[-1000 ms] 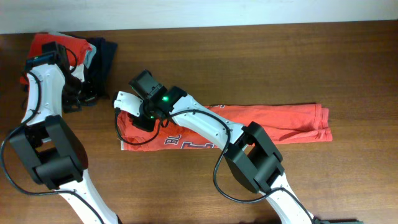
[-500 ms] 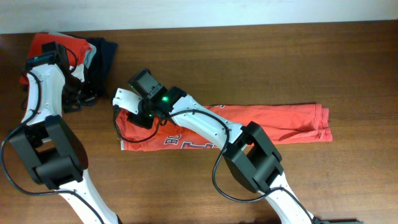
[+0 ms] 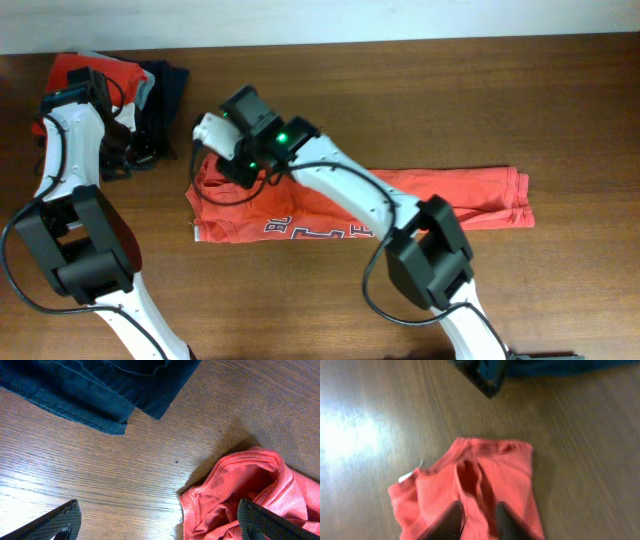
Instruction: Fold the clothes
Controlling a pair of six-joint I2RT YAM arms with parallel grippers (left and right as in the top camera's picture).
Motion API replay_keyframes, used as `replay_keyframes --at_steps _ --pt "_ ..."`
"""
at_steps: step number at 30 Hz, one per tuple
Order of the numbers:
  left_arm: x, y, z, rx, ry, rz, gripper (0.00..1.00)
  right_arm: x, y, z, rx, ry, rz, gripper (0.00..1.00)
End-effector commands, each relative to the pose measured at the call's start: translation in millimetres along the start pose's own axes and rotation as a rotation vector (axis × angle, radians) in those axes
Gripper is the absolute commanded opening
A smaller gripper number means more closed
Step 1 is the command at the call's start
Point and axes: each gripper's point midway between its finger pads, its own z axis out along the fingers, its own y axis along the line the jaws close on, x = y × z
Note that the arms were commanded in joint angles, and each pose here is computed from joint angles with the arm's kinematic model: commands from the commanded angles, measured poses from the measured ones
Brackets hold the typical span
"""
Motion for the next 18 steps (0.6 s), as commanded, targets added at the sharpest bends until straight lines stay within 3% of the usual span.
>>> replay_keyframes --at_steps 1,18 --pt "-8 -3 -21 0.001 -0.058 -0.001 0.99 -4 17 -13 -0.073 0.003 0.047 0.04" --pt "-8 -3 -21 0.001 -0.058 -0.001 0.99 92 24 90 -0.165 0.218 0.122 0.04"
